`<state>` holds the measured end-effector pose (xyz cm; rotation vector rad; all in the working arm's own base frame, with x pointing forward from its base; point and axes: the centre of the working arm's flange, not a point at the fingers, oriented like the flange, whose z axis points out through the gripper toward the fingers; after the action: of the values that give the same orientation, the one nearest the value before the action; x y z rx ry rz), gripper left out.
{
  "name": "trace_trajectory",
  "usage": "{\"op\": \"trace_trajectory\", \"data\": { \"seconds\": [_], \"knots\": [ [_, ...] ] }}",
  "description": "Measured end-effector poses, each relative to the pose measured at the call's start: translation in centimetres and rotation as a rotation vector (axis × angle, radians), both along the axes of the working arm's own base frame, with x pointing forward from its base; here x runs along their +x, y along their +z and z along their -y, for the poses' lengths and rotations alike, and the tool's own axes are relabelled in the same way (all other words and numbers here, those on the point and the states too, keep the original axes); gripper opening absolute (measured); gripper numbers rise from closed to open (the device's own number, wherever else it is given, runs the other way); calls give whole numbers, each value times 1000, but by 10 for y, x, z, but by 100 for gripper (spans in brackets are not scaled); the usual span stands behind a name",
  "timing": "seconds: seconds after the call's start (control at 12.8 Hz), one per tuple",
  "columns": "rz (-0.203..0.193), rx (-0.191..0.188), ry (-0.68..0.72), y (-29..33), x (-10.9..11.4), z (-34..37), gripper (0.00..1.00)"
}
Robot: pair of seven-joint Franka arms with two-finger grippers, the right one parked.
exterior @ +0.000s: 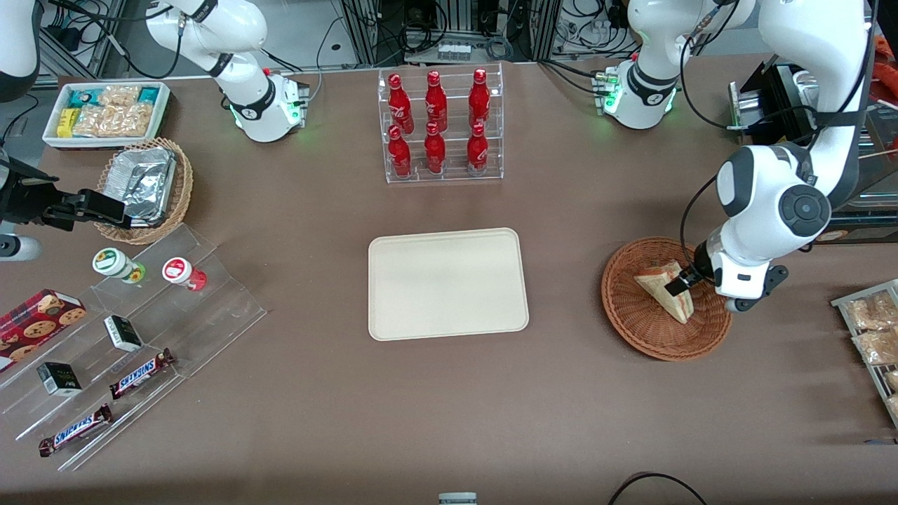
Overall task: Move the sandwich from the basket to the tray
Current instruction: 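Lower the open left gripper and close it on the sandwich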
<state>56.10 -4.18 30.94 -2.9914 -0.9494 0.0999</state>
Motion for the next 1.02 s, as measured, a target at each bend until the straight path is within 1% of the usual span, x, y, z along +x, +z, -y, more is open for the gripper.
{"op": "trace_trajectory", "data": {
  "seconds": [0.39,0.63,0.86,1.02],
  "knots": [
    [-13,-1,-5,-14,-1,3,100],
    [-28,-1,-2,-30,-3,3,100],
    [-18,-3,1,-49,-9,3,100],
    [-24,-4,2,-58,-13,3,100]
  ]
}}
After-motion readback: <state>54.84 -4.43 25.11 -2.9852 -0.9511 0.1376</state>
